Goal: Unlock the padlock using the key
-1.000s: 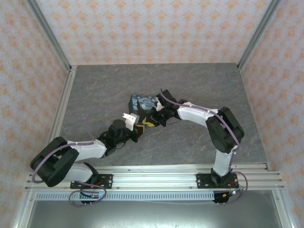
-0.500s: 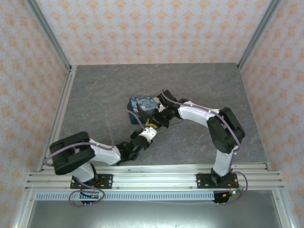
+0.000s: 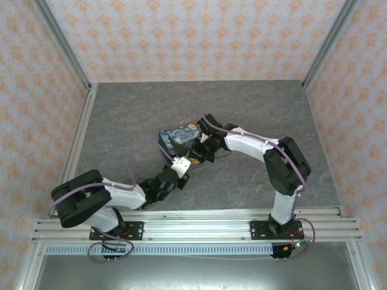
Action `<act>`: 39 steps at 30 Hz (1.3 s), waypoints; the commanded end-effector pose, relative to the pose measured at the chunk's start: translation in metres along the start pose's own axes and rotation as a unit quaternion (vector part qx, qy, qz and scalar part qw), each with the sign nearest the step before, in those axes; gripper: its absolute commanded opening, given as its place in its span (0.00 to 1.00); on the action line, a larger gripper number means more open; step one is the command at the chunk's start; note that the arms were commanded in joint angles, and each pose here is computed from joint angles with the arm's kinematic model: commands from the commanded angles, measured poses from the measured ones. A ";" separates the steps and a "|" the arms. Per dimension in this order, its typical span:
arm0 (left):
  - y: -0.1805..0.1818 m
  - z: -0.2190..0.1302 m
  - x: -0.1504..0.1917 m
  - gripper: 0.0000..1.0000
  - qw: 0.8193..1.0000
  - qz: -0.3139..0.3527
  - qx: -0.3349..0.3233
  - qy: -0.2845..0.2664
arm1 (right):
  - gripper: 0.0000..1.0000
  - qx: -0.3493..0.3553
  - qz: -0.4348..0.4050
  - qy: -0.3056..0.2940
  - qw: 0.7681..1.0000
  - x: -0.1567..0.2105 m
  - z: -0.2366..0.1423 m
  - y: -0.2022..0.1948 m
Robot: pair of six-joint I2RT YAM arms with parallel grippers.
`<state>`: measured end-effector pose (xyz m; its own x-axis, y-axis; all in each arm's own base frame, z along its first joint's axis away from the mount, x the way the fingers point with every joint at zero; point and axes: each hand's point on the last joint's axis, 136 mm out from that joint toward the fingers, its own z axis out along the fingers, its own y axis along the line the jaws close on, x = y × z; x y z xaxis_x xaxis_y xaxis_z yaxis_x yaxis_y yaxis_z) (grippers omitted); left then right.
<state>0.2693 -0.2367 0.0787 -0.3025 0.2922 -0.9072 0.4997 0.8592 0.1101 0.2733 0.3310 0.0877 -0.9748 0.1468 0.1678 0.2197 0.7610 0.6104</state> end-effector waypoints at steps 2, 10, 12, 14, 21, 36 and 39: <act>0.000 -0.003 0.027 0.00 0.996 -0.053 0.056 0.050 | 0.17 -0.011 0.007 -0.007 1.000 -0.004 -0.003 0.012; 0.005 0.001 0.038 0.00 0.993 -0.081 0.058 0.061 | 0.27 -0.016 0.005 -0.013 1.000 -0.002 -0.002 0.013; 0.005 0.001 0.041 0.00 0.993 -0.081 0.059 0.065 | 0.29 -0.016 0.005 -0.014 1.000 -0.002 -0.002 0.013; 0.005 0.001 0.044 0.00 0.992 -0.082 0.061 0.070 | 0.32 -0.015 0.004 -0.017 1.000 -0.003 -0.002 0.013; 0.001 -0.001 0.053 0.00 0.990 -0.084 0.071 0.083 | 0.43 -0.023 0.008 -0.033 0.999 -0.009 0.001 0.015; 0.003 -0.005 0.046 0.00 0.989 -0.098 0.078 0.079 | 0.46 -0.008 -0.010 -0.119 0.993 -0.016 -0.025 0.007; 0.005 -0.008 0.041 0.00 0.988 -0.109 0.082 0.077 | 0.47 -0.016 -0.001 -0.124 0.992 -0.014 -0.021 0.002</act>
<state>0.2561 -0.2194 0.0431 -0.5064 0.1977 -0.8394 0.5337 0.8364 -0.1250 0.2875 0.3211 0.1027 -0.9654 0.2606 0.0112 0.2090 0.7471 0.6310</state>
